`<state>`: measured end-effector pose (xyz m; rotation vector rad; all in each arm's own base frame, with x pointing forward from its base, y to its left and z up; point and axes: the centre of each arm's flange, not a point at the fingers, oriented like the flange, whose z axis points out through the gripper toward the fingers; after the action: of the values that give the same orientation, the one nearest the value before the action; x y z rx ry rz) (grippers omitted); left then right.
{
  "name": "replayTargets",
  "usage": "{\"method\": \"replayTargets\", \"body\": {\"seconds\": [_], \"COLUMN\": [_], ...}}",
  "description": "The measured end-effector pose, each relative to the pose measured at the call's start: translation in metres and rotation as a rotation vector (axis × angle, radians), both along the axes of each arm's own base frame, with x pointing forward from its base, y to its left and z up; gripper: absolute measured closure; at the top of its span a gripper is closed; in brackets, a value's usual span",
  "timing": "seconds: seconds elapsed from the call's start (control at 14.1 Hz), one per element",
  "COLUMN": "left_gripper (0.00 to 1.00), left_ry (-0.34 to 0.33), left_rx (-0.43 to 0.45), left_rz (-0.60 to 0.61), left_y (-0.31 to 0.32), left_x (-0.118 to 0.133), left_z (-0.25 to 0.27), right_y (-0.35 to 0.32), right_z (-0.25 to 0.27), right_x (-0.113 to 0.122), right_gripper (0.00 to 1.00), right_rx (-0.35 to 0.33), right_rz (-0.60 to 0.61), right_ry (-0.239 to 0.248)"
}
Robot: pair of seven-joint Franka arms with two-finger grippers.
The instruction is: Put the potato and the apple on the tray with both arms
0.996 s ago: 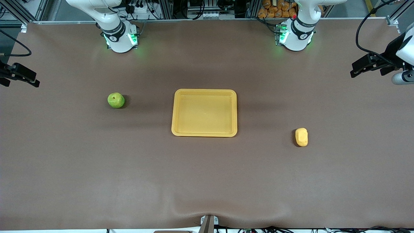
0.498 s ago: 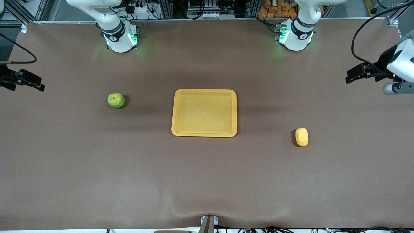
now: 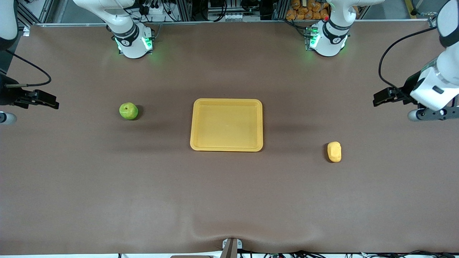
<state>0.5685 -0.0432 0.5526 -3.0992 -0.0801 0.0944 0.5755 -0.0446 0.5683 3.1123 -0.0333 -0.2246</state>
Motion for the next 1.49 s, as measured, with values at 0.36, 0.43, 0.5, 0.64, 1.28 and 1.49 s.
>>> {"method": "replayTargets", "body": {"seconds": [0.36,0.43,0.5,0.64,1.28,1.49], "left_gripper": [0.00,0.00,0.00,0.00,0.00,0.00], "left_ry": [-0.013,-0.013,-0.015,-0.018,-0.083,-0.109], "left_rx": [-0.003,-0.003,-0.002,0.001,-0.009,-0.014], "left_rz": [-0.003,-0.004,-0.006,-0.009,-0.013,-0.011], "left_y": [-0.001,-0.001,-0.001,-0.001,0.001,0.004], "left_x": [0.010,0.013,0.016,0.021,0.030,0.028], "left_z": [-0.043,-0.049,-0.055,-0.068,-0.143,-0.171], "right_y": [-0.002,-0.002,-0.002,-0.001,0.002,0.008], "right_z": [-0.019,-0.024,-0.030,-0.046,-0.123,-0.140], "right_x": [0.008,0.008,0.009,0.013,0.023,0.019], "right_gripper": [0.00,0.00,0.00,0.00,0.00,0.00], "right_rx": [-0.001,0.000,0.000,0.001,0.006,0.009], "right_rz": [-0.004,-0.004,-0.004,-0.004,0.003,0.013], "right_ry": [0.032,0.045,0.061,0.101,0.291,0.330]}}
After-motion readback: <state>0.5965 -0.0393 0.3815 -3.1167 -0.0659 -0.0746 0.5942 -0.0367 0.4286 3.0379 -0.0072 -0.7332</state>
